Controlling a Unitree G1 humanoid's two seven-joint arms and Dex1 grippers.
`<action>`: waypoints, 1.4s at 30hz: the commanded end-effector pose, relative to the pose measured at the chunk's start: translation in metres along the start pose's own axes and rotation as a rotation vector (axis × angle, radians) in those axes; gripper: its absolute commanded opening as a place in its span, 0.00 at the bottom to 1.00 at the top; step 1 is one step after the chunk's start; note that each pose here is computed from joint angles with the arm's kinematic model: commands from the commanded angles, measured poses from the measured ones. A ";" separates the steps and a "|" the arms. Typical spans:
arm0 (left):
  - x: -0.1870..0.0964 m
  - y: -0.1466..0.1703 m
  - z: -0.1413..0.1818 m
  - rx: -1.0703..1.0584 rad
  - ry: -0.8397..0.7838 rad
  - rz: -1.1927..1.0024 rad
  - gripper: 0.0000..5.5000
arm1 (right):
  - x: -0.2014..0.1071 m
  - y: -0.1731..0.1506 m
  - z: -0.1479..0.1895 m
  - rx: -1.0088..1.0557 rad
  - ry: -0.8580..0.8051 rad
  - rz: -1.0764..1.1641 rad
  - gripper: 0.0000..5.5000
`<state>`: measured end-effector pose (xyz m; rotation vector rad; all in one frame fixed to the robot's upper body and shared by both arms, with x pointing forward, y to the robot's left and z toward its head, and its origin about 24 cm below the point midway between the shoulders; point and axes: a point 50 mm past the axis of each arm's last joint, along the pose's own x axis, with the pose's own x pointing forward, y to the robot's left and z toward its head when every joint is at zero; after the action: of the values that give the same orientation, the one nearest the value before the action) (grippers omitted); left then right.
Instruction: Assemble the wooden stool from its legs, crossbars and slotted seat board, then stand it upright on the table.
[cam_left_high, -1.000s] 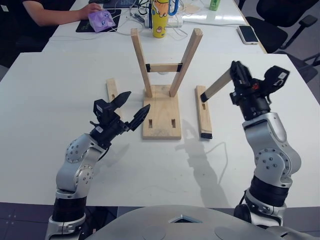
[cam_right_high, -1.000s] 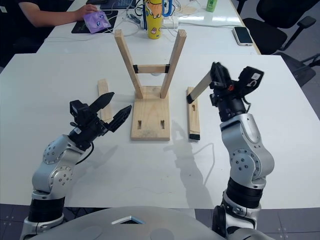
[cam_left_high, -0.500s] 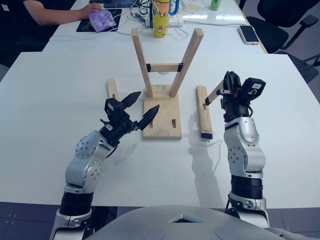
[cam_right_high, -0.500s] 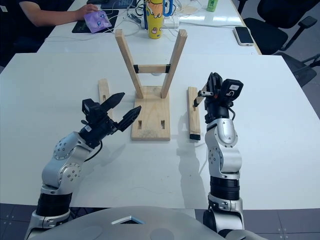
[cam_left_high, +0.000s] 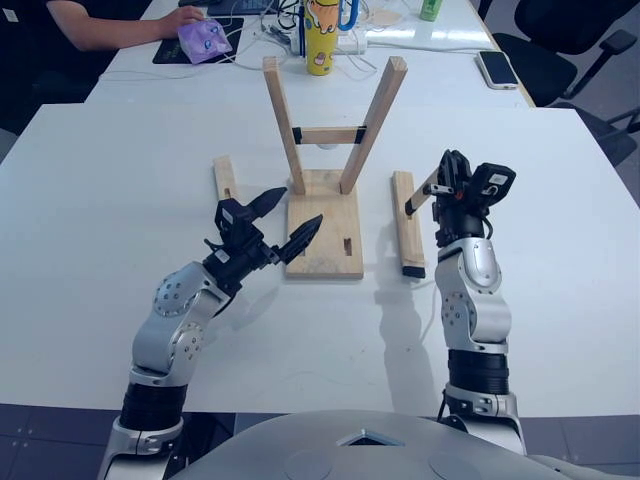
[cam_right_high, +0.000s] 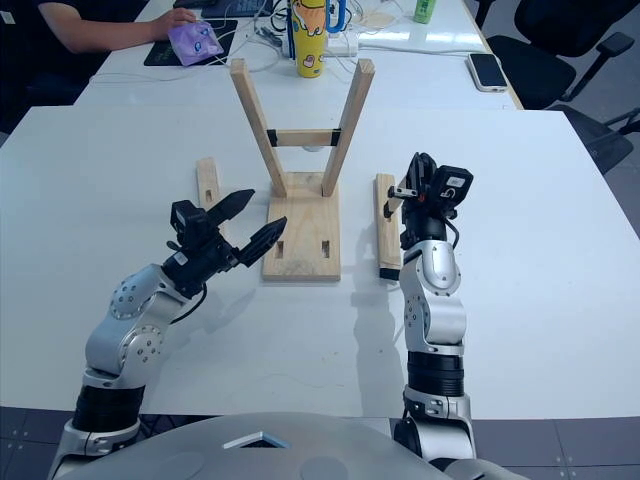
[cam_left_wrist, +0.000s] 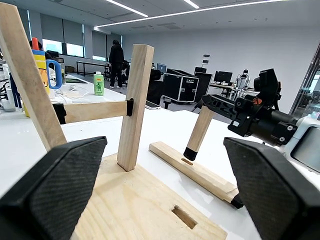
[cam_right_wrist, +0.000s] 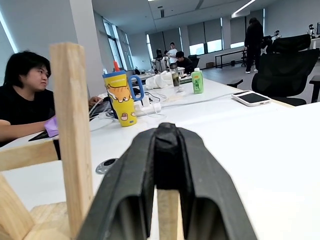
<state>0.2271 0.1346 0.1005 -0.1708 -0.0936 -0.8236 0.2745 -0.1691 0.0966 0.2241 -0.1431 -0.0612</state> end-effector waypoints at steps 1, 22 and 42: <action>0.002 0.002 0.001 0.015 0.012 -0.009 0.79 | 0.002 -0.003 0.000 -0.012 -0.005 -0.021 0.08; 0.001 0.004 0.001 0.020 0.014 0.006 0.79 | 0.000 -0.002 -0.029 -0.078 0.118 -0.008 0.08; -0.001 0.007 -0.003 0.018 0.017 0.029 0.79 | -0.006 0.001 -0.036 -0.147 0.143 0.064 0.08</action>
<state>0.2312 0.1377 0.0987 -0.1620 -0.0879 -0.8088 0.2785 -0.1592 0.0789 0.0631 -0.0924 0.0006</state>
